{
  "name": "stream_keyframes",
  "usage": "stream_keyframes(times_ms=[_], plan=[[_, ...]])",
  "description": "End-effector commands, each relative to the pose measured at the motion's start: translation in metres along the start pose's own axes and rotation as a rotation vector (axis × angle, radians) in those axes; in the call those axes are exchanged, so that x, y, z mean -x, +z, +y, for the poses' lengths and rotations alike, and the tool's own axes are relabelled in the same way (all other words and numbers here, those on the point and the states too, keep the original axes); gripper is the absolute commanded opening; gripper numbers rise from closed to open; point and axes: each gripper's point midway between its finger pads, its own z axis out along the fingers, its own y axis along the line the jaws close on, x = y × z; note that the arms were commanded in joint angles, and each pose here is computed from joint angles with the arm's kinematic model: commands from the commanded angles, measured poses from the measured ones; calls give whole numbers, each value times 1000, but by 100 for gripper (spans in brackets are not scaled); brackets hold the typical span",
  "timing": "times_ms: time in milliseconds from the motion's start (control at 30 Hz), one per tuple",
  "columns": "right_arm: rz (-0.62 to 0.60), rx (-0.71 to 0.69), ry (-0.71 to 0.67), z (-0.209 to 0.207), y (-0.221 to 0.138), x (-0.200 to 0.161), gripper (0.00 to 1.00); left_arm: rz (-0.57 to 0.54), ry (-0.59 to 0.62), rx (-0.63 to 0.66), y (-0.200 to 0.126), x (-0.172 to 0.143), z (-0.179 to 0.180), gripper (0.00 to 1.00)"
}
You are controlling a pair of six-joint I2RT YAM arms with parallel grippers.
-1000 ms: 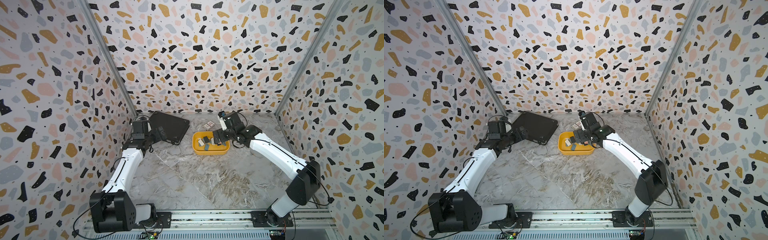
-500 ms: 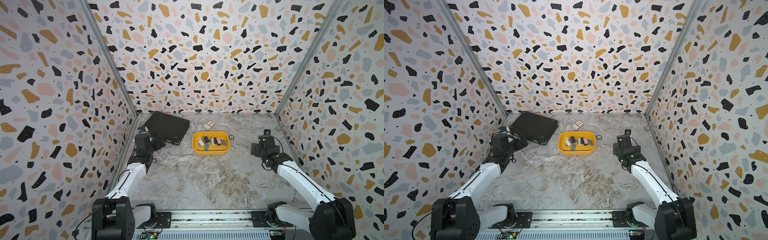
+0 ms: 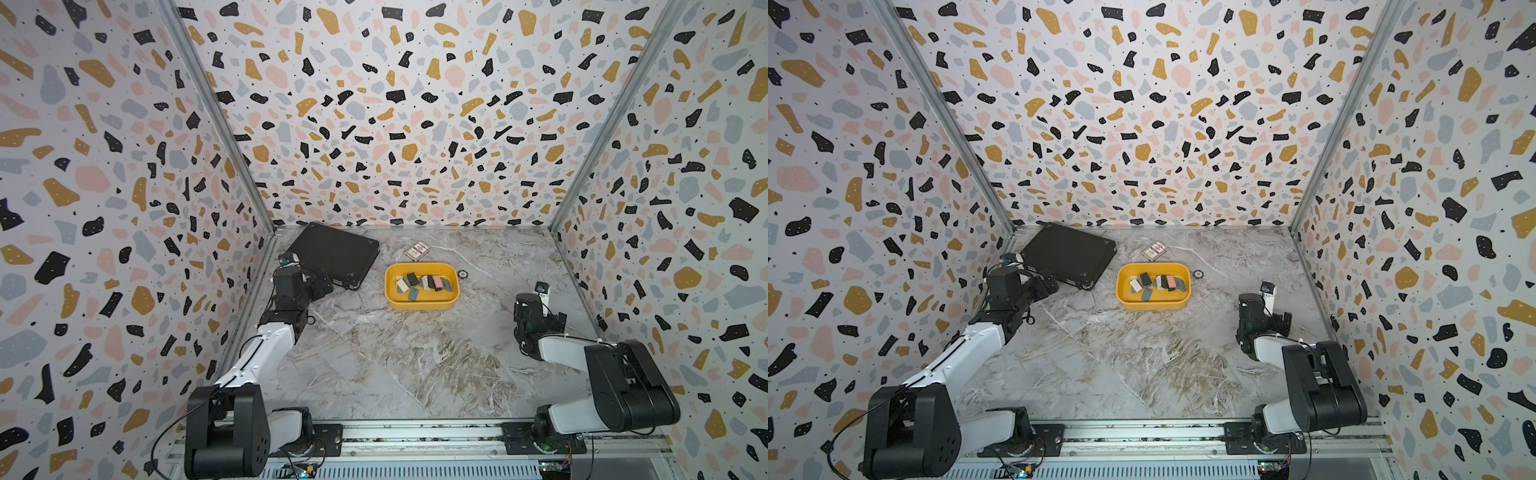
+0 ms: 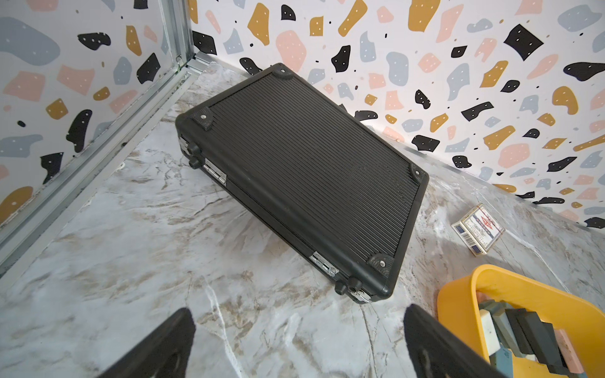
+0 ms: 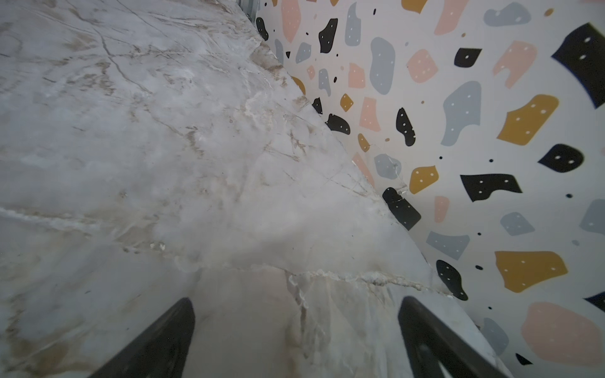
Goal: Put the eraser in the storage box
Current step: Reset both arms
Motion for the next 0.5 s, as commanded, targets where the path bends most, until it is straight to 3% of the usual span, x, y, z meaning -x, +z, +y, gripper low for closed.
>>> stream_keyframes(times_ms=[0,100,267,367,467], plan=[[-214,86,81,12,-6,48,100,-42,-5,-25,1,13,-7,100],[-197,192,1,36,-3,49,100,-41,-4,-20,1,13,-7,99],[-128,238,-23,46,5,45,100,-68,-5,-3,-4,17,-3,100],[-160,221,14,38,2,46,100,-87,0,34,-10,19,3,99],[-231,320,15,46,-12,44,100,-124,7,77,-15,22,12,100]])
